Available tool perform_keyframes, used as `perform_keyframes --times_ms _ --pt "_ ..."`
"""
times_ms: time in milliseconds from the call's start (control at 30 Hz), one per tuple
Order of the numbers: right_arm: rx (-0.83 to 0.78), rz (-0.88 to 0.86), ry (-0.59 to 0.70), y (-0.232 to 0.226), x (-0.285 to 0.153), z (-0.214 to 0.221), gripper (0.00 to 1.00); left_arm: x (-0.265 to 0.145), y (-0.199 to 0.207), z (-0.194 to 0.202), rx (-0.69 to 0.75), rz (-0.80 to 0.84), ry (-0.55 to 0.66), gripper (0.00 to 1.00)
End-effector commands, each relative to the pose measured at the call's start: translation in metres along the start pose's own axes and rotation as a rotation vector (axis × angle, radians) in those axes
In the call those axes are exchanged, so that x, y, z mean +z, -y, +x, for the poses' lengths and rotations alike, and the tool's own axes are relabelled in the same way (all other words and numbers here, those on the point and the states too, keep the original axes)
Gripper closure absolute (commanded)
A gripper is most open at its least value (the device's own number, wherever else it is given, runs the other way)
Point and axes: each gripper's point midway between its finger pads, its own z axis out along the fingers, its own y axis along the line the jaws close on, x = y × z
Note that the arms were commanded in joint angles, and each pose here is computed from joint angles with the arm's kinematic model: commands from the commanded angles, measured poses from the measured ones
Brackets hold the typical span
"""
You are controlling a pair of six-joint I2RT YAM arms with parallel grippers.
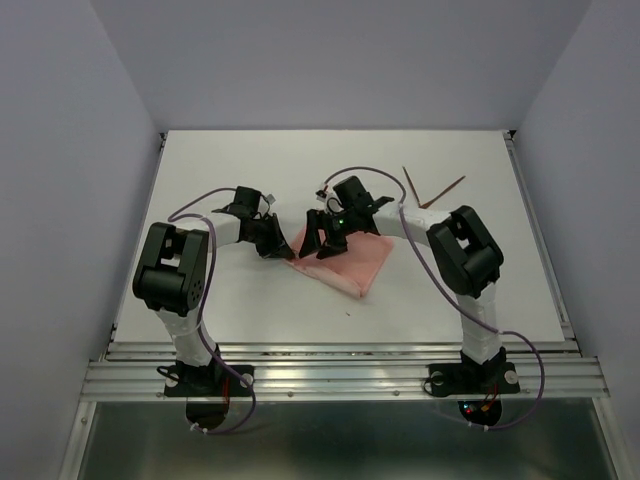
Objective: Fold the napkin into a case and place the utensils inside
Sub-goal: Fold the lower triangle-folded napkin at the center of the board.
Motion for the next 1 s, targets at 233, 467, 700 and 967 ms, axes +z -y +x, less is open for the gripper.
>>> perform_keyframes --times_ms 233,467,700,967 --pt "-0.065 0.288 0.002 0.034 -0.056 0.043 0.21 -0.003 0.01 -0.012 0.057 0.006 0.018 1.0" --pt "-0.137 0.247 -0.063 0.02 -0.059 0.073 0.2 -0.003 0.01 -0.014 0.06 0.003 0.02 1.0" --pt "-0.16 0.29 -0.035 0.021 -0.056 0.071 0.33 -0.005 0.013 -0.018 0.063 0.004 0.03 1.0" --pt "-0.079 0.288 0.006 0.028 -0.048 0.073 0.97 -0.01 0.021 -0.026 0.079 0.012 0.048 1.0"
